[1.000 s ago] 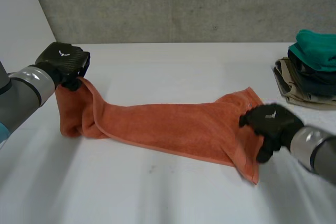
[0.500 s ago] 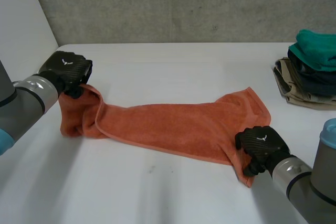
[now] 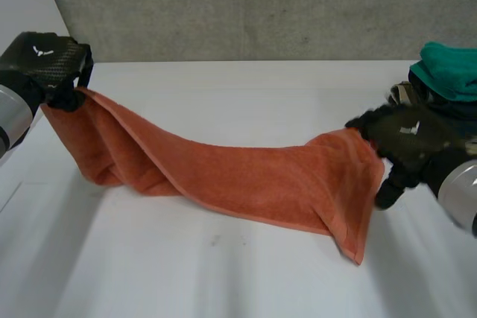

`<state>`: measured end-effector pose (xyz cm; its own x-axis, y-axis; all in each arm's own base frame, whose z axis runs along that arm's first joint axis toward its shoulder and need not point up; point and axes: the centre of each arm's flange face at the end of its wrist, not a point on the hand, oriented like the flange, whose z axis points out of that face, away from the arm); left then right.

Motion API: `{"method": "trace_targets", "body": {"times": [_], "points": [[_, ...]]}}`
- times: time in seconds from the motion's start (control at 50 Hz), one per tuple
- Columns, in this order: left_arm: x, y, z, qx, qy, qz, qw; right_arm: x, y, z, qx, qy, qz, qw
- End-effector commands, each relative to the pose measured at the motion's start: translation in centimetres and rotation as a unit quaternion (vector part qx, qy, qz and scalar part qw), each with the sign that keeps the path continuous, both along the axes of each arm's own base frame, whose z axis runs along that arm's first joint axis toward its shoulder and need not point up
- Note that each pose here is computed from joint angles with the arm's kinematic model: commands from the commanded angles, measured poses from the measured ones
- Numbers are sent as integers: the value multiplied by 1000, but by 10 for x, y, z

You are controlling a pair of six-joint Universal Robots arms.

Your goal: Fold the laundry.

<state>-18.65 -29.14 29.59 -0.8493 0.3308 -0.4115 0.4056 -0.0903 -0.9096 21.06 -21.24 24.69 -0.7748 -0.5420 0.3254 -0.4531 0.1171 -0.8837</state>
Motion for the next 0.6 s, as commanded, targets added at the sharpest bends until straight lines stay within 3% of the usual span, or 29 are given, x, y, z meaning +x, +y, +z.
{"method": "trace_targets", "body": {"times": [0.02, 0.2, 0.6], "points": [[-3, 1, -20, 28, -1, -5, 1000, -2, 1, -60, 75, -99, -69, 990], [-4, -5, -26, 27, -1, -4, 1000, 9, 3, -115, 108, -70, -109, 986], [-4, -4, -38, 38, -3, -5, 999, 15, -20, -131, 75, -89, -111, 987]]}}
